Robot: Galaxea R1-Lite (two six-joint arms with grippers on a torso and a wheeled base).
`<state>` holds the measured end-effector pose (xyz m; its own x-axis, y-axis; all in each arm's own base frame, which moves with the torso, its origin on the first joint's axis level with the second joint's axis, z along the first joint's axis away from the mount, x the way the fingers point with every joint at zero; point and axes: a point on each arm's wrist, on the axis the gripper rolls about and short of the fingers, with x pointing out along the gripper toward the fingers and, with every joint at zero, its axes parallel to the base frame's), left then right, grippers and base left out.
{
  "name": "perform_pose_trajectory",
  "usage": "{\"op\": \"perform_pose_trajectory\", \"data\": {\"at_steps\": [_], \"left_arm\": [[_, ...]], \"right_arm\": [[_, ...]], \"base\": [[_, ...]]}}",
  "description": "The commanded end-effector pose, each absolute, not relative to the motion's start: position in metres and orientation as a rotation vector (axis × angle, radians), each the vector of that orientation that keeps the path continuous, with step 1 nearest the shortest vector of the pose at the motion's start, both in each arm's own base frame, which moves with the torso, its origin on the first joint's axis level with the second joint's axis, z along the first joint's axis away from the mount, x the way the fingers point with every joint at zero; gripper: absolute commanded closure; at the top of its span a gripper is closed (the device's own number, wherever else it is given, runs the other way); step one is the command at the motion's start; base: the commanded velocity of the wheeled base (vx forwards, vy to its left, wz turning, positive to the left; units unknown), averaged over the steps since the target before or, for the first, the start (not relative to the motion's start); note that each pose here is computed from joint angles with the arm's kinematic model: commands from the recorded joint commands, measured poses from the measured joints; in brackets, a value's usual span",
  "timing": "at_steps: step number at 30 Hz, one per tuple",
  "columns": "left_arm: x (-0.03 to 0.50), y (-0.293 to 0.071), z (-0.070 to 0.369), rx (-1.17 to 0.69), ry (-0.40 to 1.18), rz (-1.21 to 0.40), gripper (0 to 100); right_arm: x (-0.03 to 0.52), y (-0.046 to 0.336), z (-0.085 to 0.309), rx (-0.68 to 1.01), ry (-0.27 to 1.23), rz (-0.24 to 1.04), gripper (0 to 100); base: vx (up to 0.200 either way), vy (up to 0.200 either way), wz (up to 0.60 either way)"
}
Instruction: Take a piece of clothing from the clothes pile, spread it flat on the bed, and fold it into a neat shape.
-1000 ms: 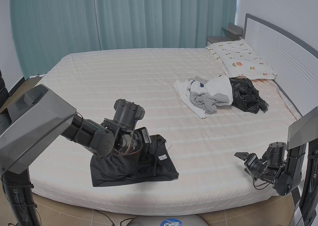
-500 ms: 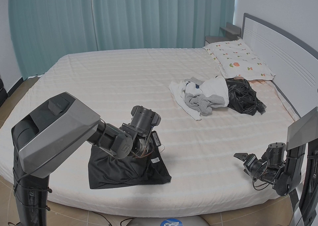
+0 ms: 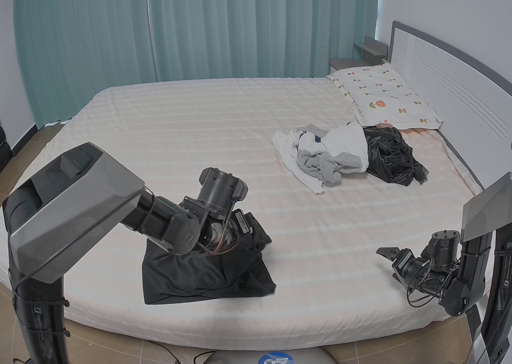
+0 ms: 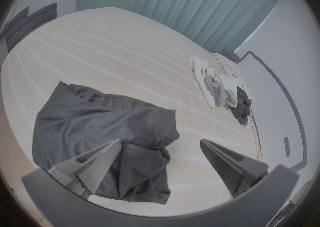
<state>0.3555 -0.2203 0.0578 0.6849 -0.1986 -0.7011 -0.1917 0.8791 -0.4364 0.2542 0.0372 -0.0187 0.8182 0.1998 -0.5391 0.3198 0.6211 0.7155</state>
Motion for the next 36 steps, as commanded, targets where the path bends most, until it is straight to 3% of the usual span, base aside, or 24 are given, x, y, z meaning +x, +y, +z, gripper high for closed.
{"op": "perform_pose_trajectory", "data": {"at_steps": [1,11,14,25,29,31,36], "left_arm": [[0.340,-0.190,0.070,-0.552,0.840,0.044,0],[0.308,-0.151,0.048,-0.634,0.892,0.083,0],[0.303,-0.146,0.042,-0.650,0.896,0.095,0],[0.307,-0.130,0.035,-0.658,0.904,0.152,0],[0.311,-0.126,0.036,-0.675,0.895,0.162,0],[0.312,-0.119,0.036,-0.697,0.904,0.157,0],[0.320,-0.103,0.040,-0.734,0.892,0.174,0]], "right_arm": [[0.253,0.038,-0.019,0.914,0.629,-0.071,0],[0.252,0.039,-0.022,0.908,0.643,-0.071,0],[0.252,0.040,-0.022,0.908,0.644,-0.070,0],[0.263,0.054,-0.022,0.884,0.626,-0.009,0],[0.261,0.061,-0.025,0.846,0.639,0.005,0],[0.259,0.068,-0.028,0.749,0.647,0.038,0],[0.267,0.082,-0.025,0.648,0.608,0.113,0]], "base": [[0.000,0.000,0.00],[-0.060,0.000,0.00],[-0.200,0.000,0.00],[0.000,0.000,0.00],[0.000,0.000,0.00],[0.000,0.000,0.00],[0.000,0.200,0.00]]}}
